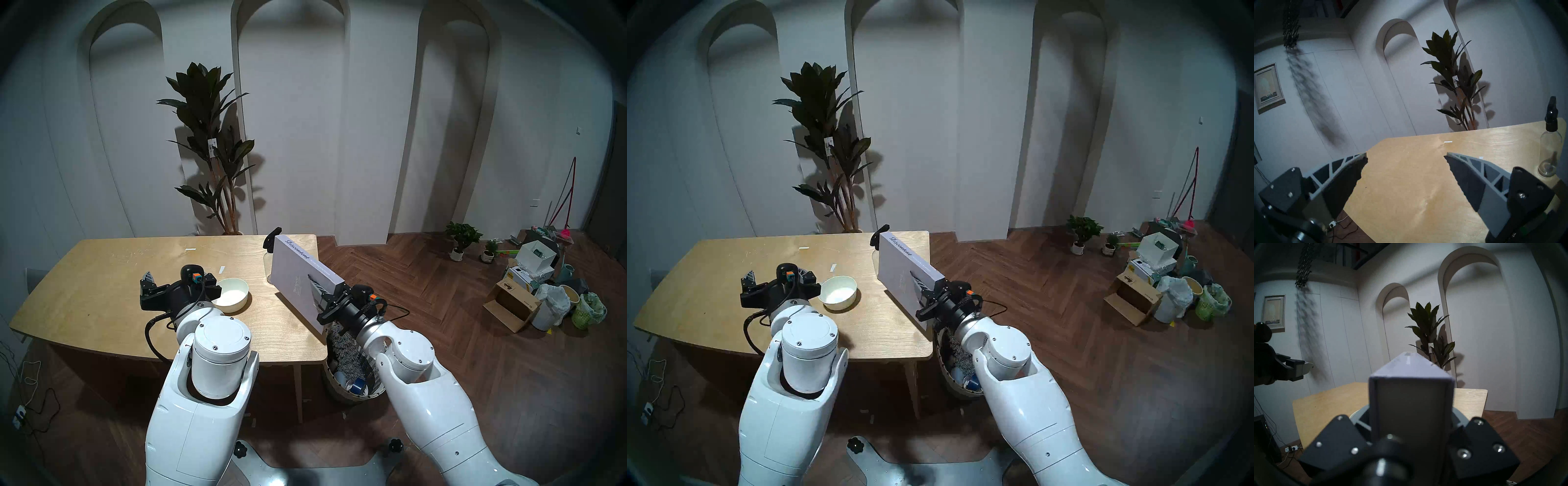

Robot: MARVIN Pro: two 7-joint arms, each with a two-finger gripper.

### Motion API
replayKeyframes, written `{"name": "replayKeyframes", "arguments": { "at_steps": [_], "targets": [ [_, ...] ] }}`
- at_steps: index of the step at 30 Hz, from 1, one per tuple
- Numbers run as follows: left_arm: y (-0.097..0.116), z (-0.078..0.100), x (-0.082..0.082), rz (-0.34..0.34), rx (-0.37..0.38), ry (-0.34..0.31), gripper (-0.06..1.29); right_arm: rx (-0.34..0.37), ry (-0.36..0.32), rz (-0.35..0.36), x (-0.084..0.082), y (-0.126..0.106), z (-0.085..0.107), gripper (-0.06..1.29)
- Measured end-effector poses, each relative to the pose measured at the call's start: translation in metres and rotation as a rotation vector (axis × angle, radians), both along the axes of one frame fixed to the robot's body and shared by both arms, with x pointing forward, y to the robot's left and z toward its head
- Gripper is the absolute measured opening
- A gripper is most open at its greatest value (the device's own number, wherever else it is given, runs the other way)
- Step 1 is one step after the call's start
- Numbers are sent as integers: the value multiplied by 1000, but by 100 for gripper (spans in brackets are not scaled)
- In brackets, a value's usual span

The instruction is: Load the items into the basket from the rear

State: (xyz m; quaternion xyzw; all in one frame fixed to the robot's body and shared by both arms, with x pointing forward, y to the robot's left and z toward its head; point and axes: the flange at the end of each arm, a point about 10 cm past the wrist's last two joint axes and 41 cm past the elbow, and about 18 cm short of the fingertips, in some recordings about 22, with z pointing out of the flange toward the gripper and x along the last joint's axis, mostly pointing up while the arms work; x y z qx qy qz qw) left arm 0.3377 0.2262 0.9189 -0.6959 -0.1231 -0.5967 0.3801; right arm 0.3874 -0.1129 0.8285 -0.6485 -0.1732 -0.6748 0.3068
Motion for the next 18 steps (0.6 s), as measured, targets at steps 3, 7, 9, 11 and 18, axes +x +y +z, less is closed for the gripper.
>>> {"name": "replayKeyframes", "arguments": {
  "at_steps": [3,7,9,11,18],
  "targets": [
    [1,3,2,8,1,-9,123,-2,-4,-8,-3,-19,6,43],
    [-2,3,7,1,4,-12,123,-14,-5,-39,-5,-48,15,43],
    [-6,2,9,-13,5,-12,123,-20,4,-59,-4,-63,17,43],
    [-11,1,14,-35,8,-7,123,-26,21,-90,-2,-82,18,42],
    [-24,-4,30,-108,18,5,123,-34,93,-219,19,-139,9,42]
  ]
}}
